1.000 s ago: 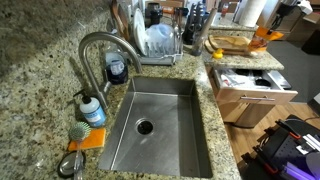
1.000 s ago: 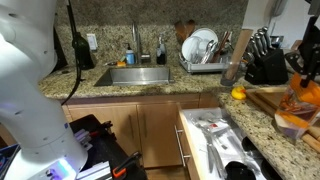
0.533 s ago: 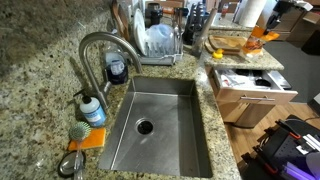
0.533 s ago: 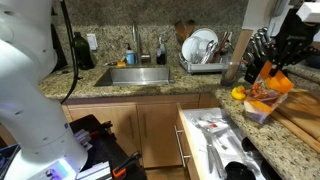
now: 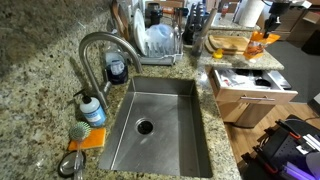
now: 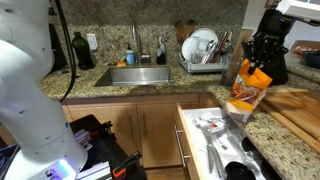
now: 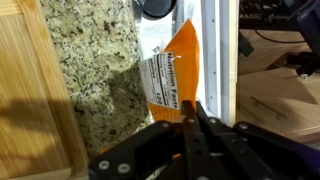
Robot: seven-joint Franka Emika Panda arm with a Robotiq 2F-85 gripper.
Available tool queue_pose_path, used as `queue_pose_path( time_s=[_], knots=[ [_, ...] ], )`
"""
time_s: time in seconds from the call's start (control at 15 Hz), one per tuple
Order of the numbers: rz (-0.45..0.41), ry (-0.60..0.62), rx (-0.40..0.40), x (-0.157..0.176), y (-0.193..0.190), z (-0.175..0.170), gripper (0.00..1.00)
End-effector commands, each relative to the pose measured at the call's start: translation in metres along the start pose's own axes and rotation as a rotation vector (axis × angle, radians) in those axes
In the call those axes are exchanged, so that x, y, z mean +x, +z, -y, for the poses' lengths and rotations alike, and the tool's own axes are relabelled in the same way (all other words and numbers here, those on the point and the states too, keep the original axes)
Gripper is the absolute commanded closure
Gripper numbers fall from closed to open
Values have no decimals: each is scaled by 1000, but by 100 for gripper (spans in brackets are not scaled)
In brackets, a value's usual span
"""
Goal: Place the orange pack inside the open drawer, take the pack out of the drawer and put it on the countertop
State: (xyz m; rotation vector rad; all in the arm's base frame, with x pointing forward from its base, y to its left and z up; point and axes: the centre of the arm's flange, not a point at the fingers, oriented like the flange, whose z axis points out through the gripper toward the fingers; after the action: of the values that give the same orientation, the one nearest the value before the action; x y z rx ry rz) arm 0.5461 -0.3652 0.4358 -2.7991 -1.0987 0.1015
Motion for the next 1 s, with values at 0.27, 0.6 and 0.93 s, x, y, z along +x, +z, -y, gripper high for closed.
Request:
queue_pose_path(
  time_s=[0.27, 0.6, 0.93],
  knots=[
    [146, 39, -65, 20, 32, 41, 100],
    [15, 249, -153, 1, 56, 41, 100],
    [-140, 397, -66, -22, 64, 60, 100]
  ],
)
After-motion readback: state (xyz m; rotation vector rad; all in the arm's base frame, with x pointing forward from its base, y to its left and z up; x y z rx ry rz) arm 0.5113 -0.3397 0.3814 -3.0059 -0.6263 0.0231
